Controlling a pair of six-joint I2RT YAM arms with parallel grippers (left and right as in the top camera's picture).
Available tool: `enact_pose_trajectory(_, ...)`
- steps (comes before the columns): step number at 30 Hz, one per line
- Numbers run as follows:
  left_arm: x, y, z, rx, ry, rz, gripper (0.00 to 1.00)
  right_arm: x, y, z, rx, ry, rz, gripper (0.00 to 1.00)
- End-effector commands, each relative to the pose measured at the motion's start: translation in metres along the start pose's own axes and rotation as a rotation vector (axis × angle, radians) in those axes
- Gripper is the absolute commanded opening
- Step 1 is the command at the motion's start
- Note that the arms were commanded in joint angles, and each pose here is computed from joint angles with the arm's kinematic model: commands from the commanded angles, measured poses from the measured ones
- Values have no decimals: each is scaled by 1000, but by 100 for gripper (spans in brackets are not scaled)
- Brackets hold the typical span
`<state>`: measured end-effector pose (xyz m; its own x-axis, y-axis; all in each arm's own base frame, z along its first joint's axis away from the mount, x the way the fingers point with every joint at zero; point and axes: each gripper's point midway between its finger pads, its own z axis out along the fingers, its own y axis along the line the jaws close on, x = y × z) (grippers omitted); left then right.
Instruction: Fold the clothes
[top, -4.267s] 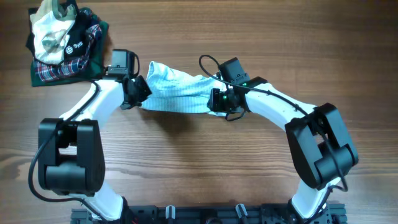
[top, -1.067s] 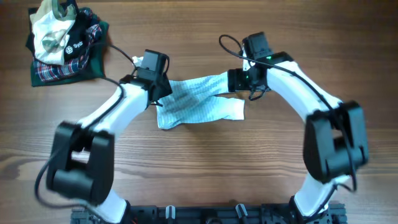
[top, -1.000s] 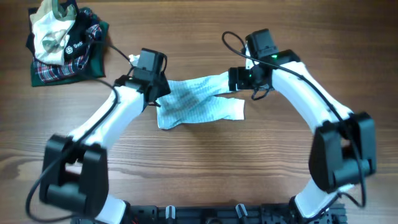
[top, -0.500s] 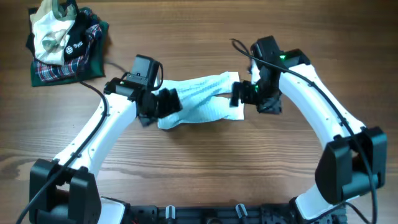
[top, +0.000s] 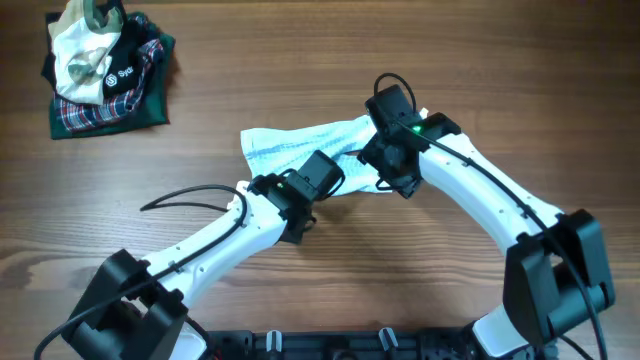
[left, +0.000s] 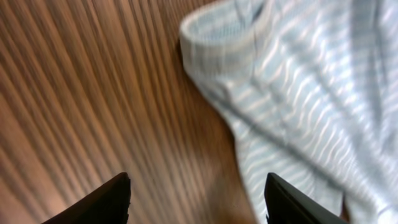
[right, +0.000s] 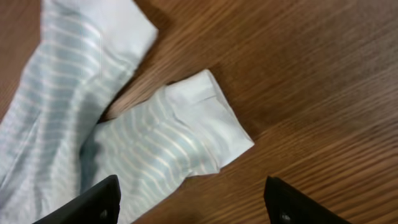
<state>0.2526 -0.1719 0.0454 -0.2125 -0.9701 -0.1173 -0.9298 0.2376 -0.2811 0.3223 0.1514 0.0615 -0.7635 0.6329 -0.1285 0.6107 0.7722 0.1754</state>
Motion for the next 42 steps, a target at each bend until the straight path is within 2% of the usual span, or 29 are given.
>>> enact_pose_trajectory(1, -28, -2, 7, 17, -119, -98, 63, 2, -4, 8, 24, 5, 136, 75)
enact_pose_trajectory(3, -36, -2, 10, 7, -130, -120, 58, 4, -8, 11, 37, 8, 219, 74)
enact_pose_trajectory(8, -54, 11, 17, -62, -177, -268, 60, 8, -13, 20, 67, 23, 304, 75)
enact_pose_trajectory(11, -50, 13, 25, -80, -172, -266, 57, 9, -13, 21, 71, 28, 326, 73)
enact_pose_trajectory(15, -51, 19, 35, -115, -197, -255, 59, 9, -12, 27, 70, 27, 337, 71)
enact_pose_trajectory(19, -61, 17, 37, -109, -229, -268, 59, 14, -16, 41, 104, 51, 352, 67)
enact_pose_trajectory(23, -72, 16, 39, -116, -241, -306, 54, 19, -20, 55, 139, 75, 351, 65)
enact_pose_trajectory(33, -70, -2, 43, -54, -205, -344, 56, 25, -25, 86, 184, 96, 342, 63)
enact_pose_trajectory(35, -68, 3, 44, -77, -195, -341, 56, 26, -27, 89, 192, 103, 335, 59)
enact_pose_trajectory(39, -67, 14, 53, -123, -203, -328, 53, 26, -25, 90, 184, 109, 294, 37)
enact_pose_trajectory(41, -68, 24, 60, -155, -215, -319, 40, 25, -23, 91, 173, 109, 257, 26)
enact_pose_trajectory(42, -67, 27, 63, -170, -214, -316, 37, 25, -22, 91, 165, 108, 239, 18)
